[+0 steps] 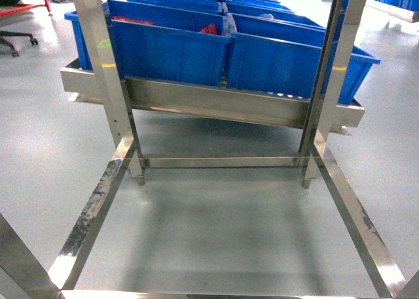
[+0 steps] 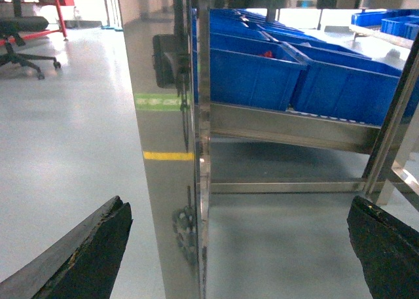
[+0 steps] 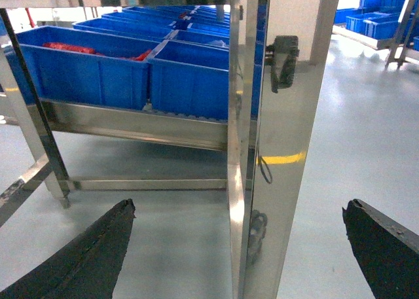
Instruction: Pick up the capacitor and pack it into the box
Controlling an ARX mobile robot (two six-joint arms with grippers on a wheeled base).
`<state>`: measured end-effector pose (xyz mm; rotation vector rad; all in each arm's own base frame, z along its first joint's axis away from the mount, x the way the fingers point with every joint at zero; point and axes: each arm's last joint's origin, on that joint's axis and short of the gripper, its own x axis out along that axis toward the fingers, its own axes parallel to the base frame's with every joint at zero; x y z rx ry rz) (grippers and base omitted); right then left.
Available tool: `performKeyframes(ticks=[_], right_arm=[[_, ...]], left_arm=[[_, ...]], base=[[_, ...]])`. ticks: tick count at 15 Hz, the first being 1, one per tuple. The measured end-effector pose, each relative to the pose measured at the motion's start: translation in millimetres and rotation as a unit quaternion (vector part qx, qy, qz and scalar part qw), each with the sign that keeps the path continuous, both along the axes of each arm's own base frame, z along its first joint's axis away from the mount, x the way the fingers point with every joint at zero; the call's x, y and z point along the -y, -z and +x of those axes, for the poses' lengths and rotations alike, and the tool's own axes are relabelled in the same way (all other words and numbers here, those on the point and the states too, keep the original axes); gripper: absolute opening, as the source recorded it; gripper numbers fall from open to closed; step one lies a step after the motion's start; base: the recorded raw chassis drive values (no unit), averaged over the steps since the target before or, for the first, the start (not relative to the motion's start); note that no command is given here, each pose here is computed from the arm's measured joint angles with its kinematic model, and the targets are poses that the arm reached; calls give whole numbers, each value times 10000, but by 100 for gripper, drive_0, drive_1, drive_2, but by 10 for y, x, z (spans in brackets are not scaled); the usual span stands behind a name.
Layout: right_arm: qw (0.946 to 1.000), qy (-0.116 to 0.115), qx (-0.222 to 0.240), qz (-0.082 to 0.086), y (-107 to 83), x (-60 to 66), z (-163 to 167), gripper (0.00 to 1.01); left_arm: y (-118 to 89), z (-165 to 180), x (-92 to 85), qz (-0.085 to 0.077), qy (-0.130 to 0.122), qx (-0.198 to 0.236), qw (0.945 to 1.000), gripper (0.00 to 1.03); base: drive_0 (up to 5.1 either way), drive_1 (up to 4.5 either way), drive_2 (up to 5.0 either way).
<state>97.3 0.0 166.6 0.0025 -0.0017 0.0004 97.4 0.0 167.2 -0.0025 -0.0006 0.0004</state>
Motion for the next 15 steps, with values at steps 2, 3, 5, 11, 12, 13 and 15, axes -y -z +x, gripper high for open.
performKeyframes(ticks=[2, 3, 5, 11, 12, 13, 15], right_arm=[[10000, 0, 0, 0, 0, 0, 0, 98], [10000, 0, 0, 0, 0, 0, 0, 98], [10000, 0, 0, 0, 0, 0, 0, 98], [10000, 0, 0, 0, 0, 0, 0, 98], [10000, 0, 0, 0, 0, 0, 0, 98], [10000, 0, 0, 0, 0, 0, 0, 98], [10000, 0, 0, 0, 0, 0, 0, 98]], left_arm=[[0, 0, 0, 2, 0, 0, 10000, 98], [0, 0, 0, 0, 0, 0, 10000, 98], [0, 0, 0, 0, 0, 0, 10000, 98], [0, 0, 0, 0, 0, 0, 10000, 98], [0, 0, 0, 0, 0, 0, 10000, 98], [0, 0, 0, 2, 0, 0, 10000, 98], [0, 0, 0, 0, 0, 0, 10000, 98]], base=[[0, 0, 0], [0, 0, 0], [0, 0, 0], [0, 0, 0], [0, 0, 0], [0, 0, 0], [0, 0, 0]])
